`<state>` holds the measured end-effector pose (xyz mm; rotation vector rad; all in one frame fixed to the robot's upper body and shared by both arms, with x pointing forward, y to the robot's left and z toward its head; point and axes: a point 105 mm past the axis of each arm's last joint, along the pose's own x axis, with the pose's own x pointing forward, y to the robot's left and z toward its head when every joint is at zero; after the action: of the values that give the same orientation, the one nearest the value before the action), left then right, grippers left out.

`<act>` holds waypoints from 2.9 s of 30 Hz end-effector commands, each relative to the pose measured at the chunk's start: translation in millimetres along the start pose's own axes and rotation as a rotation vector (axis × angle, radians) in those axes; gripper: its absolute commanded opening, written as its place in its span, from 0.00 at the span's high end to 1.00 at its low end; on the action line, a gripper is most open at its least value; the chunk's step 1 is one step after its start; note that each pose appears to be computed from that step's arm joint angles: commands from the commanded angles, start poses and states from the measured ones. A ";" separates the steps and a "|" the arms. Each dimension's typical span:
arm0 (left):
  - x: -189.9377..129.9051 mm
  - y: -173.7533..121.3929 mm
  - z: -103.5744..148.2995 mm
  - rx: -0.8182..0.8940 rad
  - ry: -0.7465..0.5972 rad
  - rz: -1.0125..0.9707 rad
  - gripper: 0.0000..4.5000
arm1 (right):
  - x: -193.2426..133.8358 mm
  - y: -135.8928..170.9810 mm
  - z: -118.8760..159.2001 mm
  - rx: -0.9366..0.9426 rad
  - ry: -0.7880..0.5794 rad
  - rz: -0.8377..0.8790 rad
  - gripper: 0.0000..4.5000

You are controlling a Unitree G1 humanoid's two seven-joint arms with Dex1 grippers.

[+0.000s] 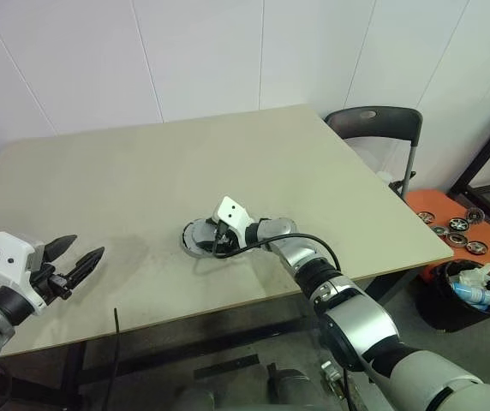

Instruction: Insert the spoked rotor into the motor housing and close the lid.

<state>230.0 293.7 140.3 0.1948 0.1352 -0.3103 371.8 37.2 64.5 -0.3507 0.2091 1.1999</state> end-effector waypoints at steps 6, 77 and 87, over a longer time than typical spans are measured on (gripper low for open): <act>-10.8 6.6 6.5 0.051 -0.014 0.024 0.31 | 20.3 8.7 23.5 0.065 -0.043 0.015 0.33; 1.4 -0.3 11.6 0.015 -0.058 0.025 0.31 | 51.9 43.4 -4.7 0.171 0.121 -0.007 0.33; 2.4 -1.9 10.5 0.011 -0.061 0.025 0.31 | 51.3 37.8 4.9 0.229 0.091 -0.016 0.33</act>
<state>231.4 293.1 140.6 0.1701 0.1095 -0.2813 377.6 60.6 55.8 -0.2564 0.3589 1.0829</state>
